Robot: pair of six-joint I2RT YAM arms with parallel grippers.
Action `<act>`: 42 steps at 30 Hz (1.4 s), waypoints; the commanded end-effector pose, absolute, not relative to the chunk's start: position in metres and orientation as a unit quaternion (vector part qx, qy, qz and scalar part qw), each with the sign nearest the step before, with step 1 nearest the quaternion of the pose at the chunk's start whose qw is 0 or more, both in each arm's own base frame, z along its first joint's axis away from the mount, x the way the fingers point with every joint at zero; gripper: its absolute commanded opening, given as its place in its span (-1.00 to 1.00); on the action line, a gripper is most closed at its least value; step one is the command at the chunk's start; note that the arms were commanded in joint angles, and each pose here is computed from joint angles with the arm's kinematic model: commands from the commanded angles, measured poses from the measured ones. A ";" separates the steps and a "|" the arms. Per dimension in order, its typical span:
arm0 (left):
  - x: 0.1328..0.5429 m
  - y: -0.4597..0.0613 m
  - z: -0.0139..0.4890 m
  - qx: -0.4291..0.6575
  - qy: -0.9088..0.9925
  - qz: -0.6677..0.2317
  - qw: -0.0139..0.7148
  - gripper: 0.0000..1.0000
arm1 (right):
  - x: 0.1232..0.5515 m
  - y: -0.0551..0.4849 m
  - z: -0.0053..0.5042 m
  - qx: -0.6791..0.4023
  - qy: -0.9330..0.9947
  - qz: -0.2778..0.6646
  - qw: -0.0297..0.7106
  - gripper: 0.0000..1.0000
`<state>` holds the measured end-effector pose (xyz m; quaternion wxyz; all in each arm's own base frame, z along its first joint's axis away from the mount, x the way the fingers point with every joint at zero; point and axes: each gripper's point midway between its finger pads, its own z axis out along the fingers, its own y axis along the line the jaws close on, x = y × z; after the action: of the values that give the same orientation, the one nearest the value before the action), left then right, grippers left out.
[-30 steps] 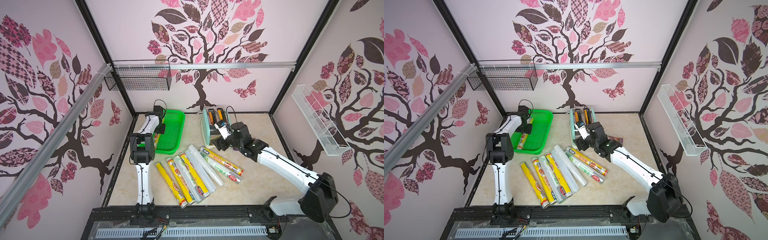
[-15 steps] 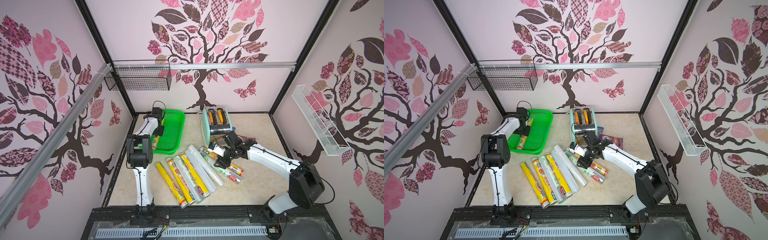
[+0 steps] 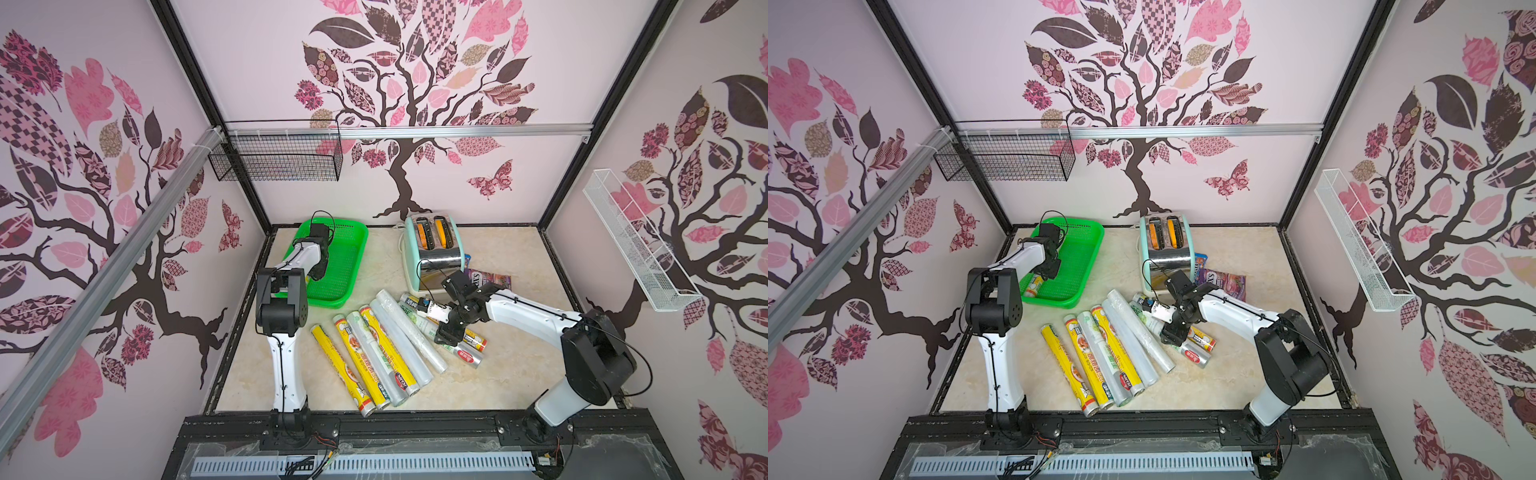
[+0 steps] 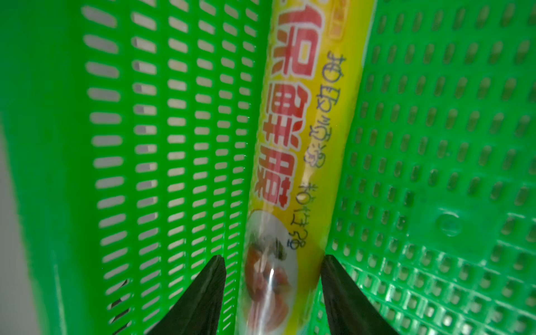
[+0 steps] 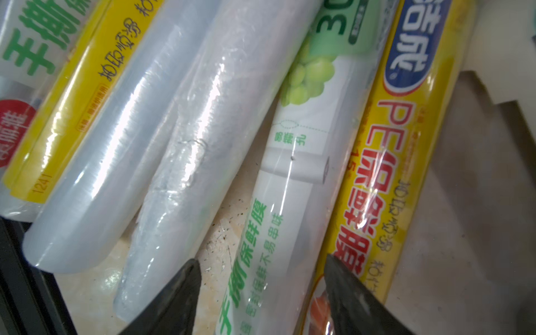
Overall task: Put the plastic wrap into the basket
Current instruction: Place the plastic wrap in the basket, then pick up the plastic wrap from the center of the board.
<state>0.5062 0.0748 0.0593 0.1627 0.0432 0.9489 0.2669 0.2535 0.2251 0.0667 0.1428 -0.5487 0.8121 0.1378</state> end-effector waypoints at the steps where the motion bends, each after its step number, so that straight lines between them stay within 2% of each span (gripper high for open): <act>1: 0.519 0.082 0.072 0.036 0.939 0.288 0.185 0.14 | 0.262 0.220 0.068 -0.547 0.814 0.122 0.153 0.37; 7: 0.515 0.067 0.082 0.012 0.955 0.233 0.185 0.22 | 0.258 0.217 0.059 -0.545 0.818 0.121 0.137 0.22; 20: 0.510 0.018 0.132 0.011 0.964 0.101 0.245 0.34 | 0.252 0.217 0.069 -0.541 0.818 0.142 0.135 0.20; 28: 0.500 0.009 0.171 0.022 0.954 0.025 0.298 0.41 | 0.251 0.258 0.119 -0.536 0.791 0.225 0.191 0.25; 35: 0.472 0.025 0.179 0.018 0.954 0.018 0.298 0.46 | 0.255 0.274 0.126 -0.541 0.779 0.236 0.210 0.33; 42: 0.443 0.024 0.184 0.016 0.958 0.005 0.287 0.48 | 0.299 0.310 0.151 -0.455 0.799 0.283 0.273 0.36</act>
<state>0.4515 0.0294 0.1733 0.2798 0.0069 0.9598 0.0181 0.2706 0.2840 0.1222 0.2199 -0.5032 0.7987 0.2459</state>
